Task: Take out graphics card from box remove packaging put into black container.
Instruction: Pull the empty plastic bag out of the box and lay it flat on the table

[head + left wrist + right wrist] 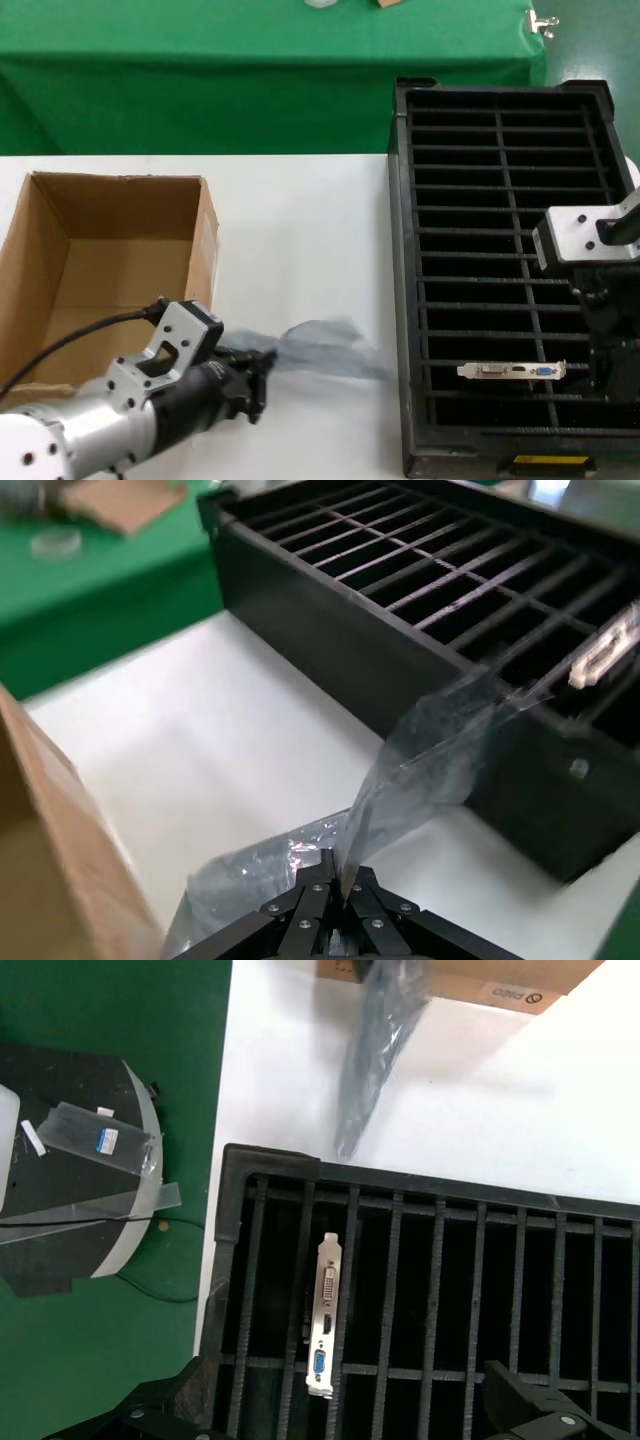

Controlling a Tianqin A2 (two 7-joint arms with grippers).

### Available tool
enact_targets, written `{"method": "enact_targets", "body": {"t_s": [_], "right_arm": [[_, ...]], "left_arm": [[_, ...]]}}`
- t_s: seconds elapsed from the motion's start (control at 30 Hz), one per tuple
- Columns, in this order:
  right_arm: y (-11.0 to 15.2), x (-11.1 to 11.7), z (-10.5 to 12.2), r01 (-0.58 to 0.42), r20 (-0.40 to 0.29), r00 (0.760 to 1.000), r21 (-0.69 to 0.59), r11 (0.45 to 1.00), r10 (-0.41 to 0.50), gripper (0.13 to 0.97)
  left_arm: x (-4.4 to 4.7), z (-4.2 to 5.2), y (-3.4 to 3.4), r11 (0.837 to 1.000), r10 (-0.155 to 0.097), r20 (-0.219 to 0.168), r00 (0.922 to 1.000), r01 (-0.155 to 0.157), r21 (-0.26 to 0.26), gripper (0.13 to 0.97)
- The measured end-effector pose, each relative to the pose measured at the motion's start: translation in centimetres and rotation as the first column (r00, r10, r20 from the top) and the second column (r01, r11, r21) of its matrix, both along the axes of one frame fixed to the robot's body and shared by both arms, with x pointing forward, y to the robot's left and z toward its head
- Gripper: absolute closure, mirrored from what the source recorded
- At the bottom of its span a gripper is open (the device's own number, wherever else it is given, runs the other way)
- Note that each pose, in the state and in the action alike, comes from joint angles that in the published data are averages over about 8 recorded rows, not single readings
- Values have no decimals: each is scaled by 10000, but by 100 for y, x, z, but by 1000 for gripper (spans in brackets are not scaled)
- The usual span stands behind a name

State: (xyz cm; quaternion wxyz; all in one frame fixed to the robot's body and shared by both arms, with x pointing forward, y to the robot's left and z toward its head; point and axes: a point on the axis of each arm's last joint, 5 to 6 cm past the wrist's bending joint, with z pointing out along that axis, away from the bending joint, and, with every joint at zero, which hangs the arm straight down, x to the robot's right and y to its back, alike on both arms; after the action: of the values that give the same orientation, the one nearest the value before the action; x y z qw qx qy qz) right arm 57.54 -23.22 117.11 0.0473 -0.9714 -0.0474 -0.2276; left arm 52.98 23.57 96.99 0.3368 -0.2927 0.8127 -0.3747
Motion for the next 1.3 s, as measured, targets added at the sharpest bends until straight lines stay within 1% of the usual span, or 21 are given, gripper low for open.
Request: {"method": "enact_targets", "body": {"t_s": [0.07, 0.17, 0.27, 0.37, 0.43, 0.53, 0.63, 0.73, 0.83, 0.93, 1.0, 1.07, 1.17, 1.23, 1.3], "right_arm": [[0, 0, 0, 0, -1, 10000, -1, 10000, 0, 193], [0, 0, 0, 0, -1, 10000, -2, 10000, 0, 169], [0, 0, 0, 0, -2, 10000, -2, 10000, 0, 145], [0, 0, 0, 0, -3, 10000, -3, 10000, 0, 136], [0, 0, 0, 0, -3, 10000, -3, 10000, 0, 134], [0, 0, 0, 0, -3, 10000, -3, 10000, 0, 131], [0, 0, 0, 1, -3, 10000, -3, 10000, -1, 130], [0, 0, 0, 1, -3, 10000, -3, 10000, -1, 130], [0, 0, 0, 2, -3, 10000, -3, 10000, -2, 130], [0, 0, 0, 2, -4, 10000, -3, 10000, -2, 130], [0, 0, 0, 2, -4, 10000, -3, 10000, -2, 130], [0, 0, 0, 2, -4, 10000, -3, 10000, -2, 130], [0, 0, 0, 2, -3, 10000, -2, 10000, -2, 130], [0, 0, 0, 2, -3, 10000, -1, 10000, -2, 130], [0, 0, 0, 2, -2, 10000, 0, 10000, -2, 130]], "left_arm": [[23, -7, -64, 9972, 326, -556, 9979, -362, -655, 958], [55, 2, -164, 9849, 642, -1125, 9916, -811, -1532, 958], [95, 12, -260, 9647, 896, -1561, 9837, -1247, -2321, 958], [148, 4, -334, 9386, 1179, -1969, 9733, -1739, -2979, 958], [188, -16, -365, 9201, 1375, -2208, 9656, -2071, -3324, 958], [241, -57, -390, 8960, 1583, -2467, 9561, -2441, -3709, 955], [280, -95, -402, 8784, 1666, -2616, 9507, -2637, -3986, 953], [305, -118, -406, 8676, 1670, -2675, 9490, -2703, -4173, 951], [314, -123, -403, 8638, 1640, -2654, 9501, -2683, -4264, 928], [307, -117, -392, 8642, 1615, -2582, 9525, -2628, -4290, 904], [293, -105, -378, 8658, 1617, -2474, 9553, -2577, -4290, 889], [269, -80, -358, 8687, 1640, -2270, 9600, -2495, -4278, 872], [205, 1, -313, 8779, 1709, -1671, 9710, -2271, -4216, 824], [140, 89, -276, 8880, 1755, -1056, 9788, -2036, -4123, 792], [65, 191, -237, 9006, 1773, -291, 9837, -1741, -3981, 760]]}}
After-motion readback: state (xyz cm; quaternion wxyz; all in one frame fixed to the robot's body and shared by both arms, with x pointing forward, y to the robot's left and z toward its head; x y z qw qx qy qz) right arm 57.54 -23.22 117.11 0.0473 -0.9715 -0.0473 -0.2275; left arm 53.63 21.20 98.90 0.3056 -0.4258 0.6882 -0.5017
